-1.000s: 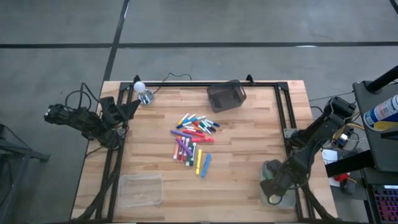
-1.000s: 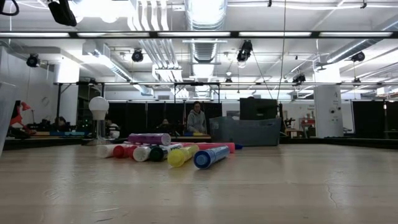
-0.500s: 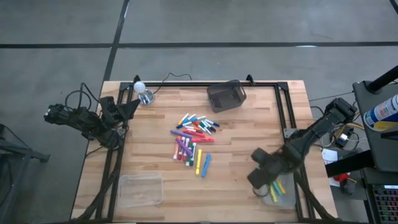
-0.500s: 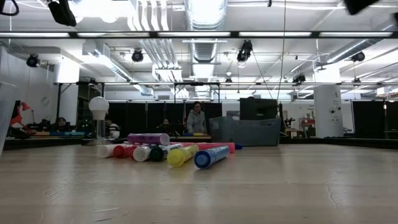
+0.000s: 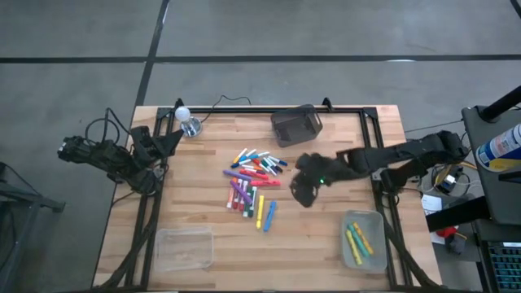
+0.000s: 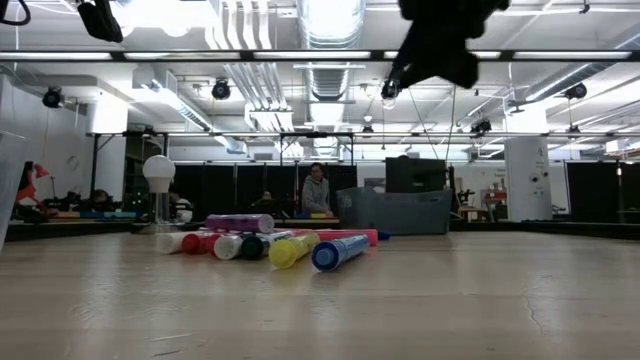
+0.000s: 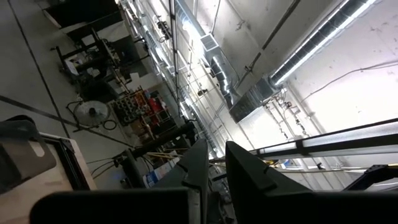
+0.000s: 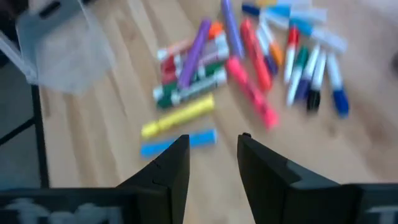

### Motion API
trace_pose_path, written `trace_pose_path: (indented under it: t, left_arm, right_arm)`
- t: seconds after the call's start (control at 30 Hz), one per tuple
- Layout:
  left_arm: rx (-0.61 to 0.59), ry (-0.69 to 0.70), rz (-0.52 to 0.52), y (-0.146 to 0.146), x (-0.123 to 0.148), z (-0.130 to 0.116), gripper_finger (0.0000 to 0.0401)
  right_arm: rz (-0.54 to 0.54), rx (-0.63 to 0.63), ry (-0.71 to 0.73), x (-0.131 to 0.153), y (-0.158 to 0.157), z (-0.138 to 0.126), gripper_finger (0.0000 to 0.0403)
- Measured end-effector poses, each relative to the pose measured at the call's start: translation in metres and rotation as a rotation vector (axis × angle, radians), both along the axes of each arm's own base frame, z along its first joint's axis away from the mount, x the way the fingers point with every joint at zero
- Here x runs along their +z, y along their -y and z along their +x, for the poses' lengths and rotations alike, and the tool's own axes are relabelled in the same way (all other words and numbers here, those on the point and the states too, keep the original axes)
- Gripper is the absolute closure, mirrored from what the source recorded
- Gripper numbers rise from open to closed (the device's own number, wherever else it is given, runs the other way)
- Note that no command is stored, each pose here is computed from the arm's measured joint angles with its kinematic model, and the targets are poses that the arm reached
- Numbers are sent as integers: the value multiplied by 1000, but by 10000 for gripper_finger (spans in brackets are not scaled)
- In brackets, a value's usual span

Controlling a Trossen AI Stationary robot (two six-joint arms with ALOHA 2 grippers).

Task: Pick & Place Markers
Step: Put the pink highlighter pen into the gray bin

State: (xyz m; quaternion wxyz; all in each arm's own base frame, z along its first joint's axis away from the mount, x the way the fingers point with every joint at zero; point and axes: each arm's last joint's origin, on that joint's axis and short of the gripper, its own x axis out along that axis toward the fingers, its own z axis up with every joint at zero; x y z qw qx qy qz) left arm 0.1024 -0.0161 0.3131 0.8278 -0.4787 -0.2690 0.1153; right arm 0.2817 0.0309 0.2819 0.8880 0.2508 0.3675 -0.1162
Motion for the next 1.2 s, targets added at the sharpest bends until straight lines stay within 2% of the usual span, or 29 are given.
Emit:
trace_pose_path:
  t: [0.13, 0.33, 0.6, 0.77, 0.83, 1.03, 1.2]
  left_arm:
    - [0, 0, 0, 0, 0, 0, 353]
    - [0, 2, -1, 0, 0, 0, 353]
    - [-1, 3, -1, 0, 0, 0, 353]
    - [-9, 15, -16, 0, 1, 0, 353]
    - [-16, 24, -31, 0, 1, 0, 353]
    - [-17, 26, -34, 0, 1, 0, 353]
    - [-24, 27, -31, 0, 1, 0, 353]
  right_arm:
    - [-14, 24, 39, -3, 23, 12, 286]
    - [-17, 140, -6, -21, 38, 34, 296]
    - [-66, 250, -73, -48, 51, 82, 309]
    - [-34, 254, -245, -65, 55, 108, 316]
    - [-47, 295, -316, -71, 55, 115, 315]
    - [-81, 440, -456, -94, 56, 132, 284]
    - [-92, 477, -491, -104, 61, 138, 252]
